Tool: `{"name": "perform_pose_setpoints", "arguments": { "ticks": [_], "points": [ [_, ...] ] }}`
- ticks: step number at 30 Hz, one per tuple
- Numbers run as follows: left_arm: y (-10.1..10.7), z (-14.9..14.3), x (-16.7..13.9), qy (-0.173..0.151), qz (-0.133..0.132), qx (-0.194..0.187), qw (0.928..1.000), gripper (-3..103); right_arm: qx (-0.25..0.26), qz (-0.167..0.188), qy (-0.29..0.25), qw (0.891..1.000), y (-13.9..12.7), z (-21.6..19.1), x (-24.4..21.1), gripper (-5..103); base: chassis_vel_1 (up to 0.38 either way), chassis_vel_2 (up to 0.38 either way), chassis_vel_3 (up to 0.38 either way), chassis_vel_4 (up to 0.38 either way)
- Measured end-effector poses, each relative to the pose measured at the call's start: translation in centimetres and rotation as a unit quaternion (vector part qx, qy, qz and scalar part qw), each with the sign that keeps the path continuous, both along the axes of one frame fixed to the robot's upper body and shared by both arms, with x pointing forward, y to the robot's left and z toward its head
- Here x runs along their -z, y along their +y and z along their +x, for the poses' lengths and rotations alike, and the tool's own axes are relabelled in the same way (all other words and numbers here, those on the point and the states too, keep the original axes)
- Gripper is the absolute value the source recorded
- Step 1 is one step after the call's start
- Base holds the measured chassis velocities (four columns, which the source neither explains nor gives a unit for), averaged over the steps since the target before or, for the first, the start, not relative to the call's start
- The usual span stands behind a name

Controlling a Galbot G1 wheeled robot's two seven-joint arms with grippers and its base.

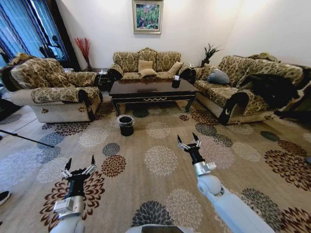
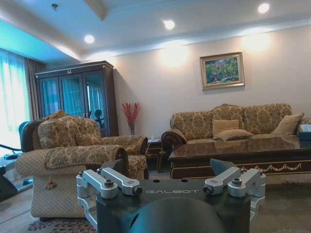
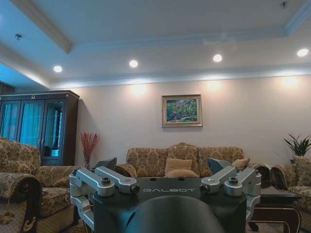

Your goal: Move to the front of the table and pick up the trash from the floor, then place it into the trash bin.

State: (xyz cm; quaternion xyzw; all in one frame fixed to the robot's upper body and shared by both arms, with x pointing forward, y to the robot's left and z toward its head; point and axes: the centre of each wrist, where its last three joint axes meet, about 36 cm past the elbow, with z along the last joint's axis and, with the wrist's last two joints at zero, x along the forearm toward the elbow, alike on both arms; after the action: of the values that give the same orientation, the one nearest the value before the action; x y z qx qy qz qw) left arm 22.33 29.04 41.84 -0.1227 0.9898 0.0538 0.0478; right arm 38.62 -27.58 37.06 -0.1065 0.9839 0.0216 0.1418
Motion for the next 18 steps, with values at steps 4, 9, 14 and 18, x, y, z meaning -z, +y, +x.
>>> {"name": "perform_pose_setpoints", "arguments": {
  "ticks": [4, 9, 14, 18],
  "points": [
    [0.00, 0.00, 0.00, 0.000, 0.000, 0.000, 1.0000, 100, 0.000, 0.000, 0.000, 1.000, 0.00, 0.00, 0.00, 100, 0.000, 0.000, 0.000, 0.000],
    [0.00, 0.00, 0.00, 0.000, 0.000, 0.000, 1.0000, 100, 0.000, 0.000, 0.000, 1.000, 0.00, 0.00, 0.00, 100, 0.000, 0.000, 0.000, 0.000],
    [0.00, 0.00, 0.00, 0.000, 0.000, 0.000, 1.0000, 100, 0.000, 0.000, 0.000, 1.000, 0.00, 0.00, 0.00, 100, 0.000, 0.000, 0.000, 0.000],
    [0.00, 0.00, 0.00, 0.000, 0.000, 0.000, 1.0000, 100, 0.000, 0.000, 0.000, 1.000, 0.00, 0.00, 0.00, 100, 0.000, 0.000, 0.000, 0.000]
  ]
}}
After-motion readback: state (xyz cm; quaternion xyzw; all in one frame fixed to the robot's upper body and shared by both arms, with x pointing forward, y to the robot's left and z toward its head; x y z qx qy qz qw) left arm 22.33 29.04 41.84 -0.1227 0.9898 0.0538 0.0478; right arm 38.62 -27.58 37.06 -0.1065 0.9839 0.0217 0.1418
